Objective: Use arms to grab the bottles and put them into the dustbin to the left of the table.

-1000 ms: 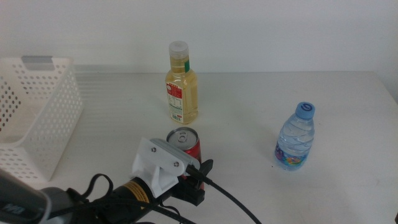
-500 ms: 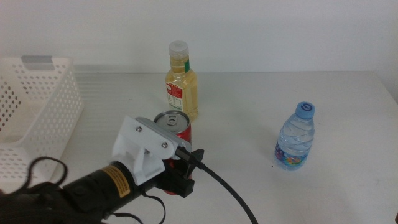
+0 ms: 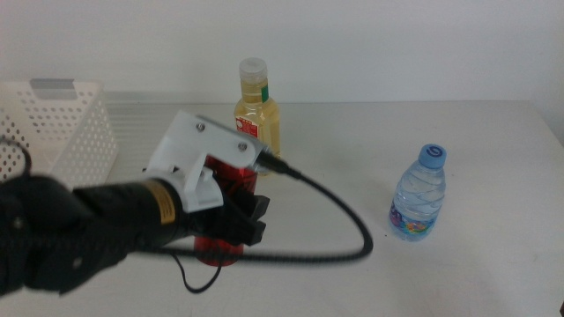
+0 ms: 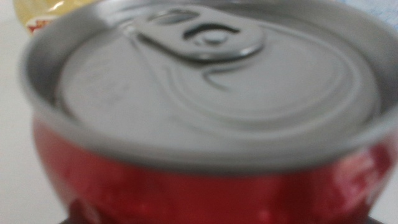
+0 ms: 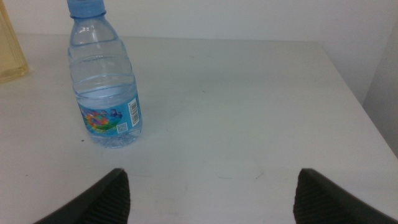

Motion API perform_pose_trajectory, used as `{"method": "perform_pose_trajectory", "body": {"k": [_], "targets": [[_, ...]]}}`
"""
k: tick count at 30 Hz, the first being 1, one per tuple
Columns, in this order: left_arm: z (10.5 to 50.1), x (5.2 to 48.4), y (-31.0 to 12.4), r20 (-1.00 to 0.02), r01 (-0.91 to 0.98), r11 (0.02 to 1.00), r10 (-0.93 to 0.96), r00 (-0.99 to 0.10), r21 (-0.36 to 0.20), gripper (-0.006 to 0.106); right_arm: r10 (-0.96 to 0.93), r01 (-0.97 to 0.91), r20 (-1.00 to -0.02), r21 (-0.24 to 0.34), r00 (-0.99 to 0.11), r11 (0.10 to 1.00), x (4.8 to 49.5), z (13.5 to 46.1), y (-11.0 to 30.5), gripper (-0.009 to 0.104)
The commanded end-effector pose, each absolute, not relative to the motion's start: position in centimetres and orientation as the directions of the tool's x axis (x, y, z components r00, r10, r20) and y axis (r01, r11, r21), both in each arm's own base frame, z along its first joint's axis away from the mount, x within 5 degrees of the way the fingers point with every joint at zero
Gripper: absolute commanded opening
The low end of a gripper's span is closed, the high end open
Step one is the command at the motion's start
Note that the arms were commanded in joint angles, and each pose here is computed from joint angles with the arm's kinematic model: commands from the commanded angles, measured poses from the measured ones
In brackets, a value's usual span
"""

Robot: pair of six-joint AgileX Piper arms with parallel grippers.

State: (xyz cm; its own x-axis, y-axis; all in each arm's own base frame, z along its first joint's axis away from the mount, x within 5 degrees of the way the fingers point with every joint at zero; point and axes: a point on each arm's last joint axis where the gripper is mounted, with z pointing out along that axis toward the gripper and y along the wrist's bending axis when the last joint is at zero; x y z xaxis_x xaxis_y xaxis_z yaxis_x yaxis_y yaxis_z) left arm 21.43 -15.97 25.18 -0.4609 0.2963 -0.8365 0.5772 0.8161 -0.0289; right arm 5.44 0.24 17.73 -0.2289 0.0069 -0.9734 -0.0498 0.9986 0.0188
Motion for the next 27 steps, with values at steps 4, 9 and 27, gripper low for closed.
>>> {"method": "perform_pose_trajectory", "body": {"k": [4,9,27], "targets": [[30.1,22.2,-16.0,-0.858,0.56,0.828,0.283,-0.43,-0.007,-0.005,-0.003,-0.051,-0.992,0.004,-0.127,0.999,5.4,18.7,0.2,0.086],[31.3,23.7,-13.3,-0.789,0.448,0.894,0.275,-0.549,0.0,-0.005,-0.003,-0.051,-0.992,0.004,-0.127,0.999,5.4,18.7,0.2,0.086],[36.2,28.9,0.1,-0.616,0.136,0.99,0.129,-0.777,0.036,-0.005,-0.003,-0.051,-0.992,0.004,-0.127,0.999,5.4,18.7,0.2,0.086]]}}
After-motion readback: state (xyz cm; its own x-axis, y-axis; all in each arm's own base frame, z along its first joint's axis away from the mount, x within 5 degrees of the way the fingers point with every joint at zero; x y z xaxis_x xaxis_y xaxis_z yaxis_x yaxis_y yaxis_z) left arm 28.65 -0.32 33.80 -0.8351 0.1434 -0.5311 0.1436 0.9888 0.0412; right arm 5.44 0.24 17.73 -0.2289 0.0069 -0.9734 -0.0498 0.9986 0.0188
